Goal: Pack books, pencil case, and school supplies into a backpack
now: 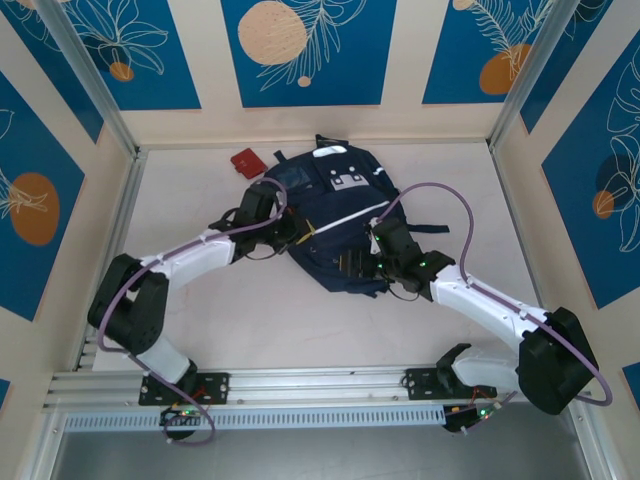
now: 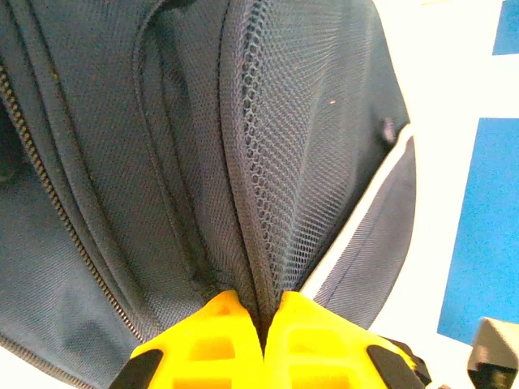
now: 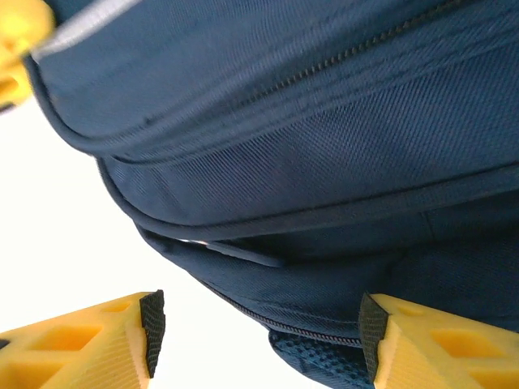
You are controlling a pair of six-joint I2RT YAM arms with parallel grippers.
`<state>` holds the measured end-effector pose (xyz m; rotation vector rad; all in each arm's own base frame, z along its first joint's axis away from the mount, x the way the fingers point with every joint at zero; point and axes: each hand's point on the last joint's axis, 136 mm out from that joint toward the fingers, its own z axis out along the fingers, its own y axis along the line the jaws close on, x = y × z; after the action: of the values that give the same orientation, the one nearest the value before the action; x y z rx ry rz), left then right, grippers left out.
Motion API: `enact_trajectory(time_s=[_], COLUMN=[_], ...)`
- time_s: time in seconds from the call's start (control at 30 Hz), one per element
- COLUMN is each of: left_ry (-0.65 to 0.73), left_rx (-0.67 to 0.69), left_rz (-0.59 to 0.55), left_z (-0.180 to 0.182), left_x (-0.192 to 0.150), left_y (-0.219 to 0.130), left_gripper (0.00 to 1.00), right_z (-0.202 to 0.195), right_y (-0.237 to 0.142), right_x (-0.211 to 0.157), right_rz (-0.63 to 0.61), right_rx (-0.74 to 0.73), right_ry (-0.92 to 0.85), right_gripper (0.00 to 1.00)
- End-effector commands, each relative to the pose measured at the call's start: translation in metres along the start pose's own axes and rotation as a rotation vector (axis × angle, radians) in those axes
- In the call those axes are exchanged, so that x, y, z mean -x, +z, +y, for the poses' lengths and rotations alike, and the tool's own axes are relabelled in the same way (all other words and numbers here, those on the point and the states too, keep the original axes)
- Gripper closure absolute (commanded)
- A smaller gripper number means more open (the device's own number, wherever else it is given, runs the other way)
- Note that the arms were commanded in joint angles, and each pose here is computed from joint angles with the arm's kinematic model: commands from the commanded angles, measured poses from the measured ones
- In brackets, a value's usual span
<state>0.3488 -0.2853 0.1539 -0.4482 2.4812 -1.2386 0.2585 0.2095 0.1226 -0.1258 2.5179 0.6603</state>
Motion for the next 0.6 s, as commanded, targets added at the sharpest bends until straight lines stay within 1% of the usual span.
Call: enact_trajectory(time_s=[0.0, 0.23, 0.43, 0.57], left_ry=[0.083, 0.094, 0.094, 0.097], left_rx=[-0.115, -0.144, -0.157, -0.164], left_rz=[-0.011, -0.016, -0.016, -0.011], left_z=[-0.045, -0.059, -0.065, -0.067], left_x=[0.006, 0.011, 0.012, 0.011], left_y=[-0.028, -0.034, -0.035, -0.037], left_gripper=[1.0, 1.0, 1.0, 1.0], right_z=[0.021, 0.033, 0.034, 0.035], right_y=[-0.006, 0.0, 0.014, 0.02], right_x=[0.002, -0.001, -0.018, -0.009], right_rz=[0.031, 0.056, 0.083, 0.049], right_rx=[0.077, 0.126, 0.123, 0.108], right_ry=[-0.064, -0.051, -0.034, -0.064], right_gripper=[0.32, 0.27, 0.27, 0.29])
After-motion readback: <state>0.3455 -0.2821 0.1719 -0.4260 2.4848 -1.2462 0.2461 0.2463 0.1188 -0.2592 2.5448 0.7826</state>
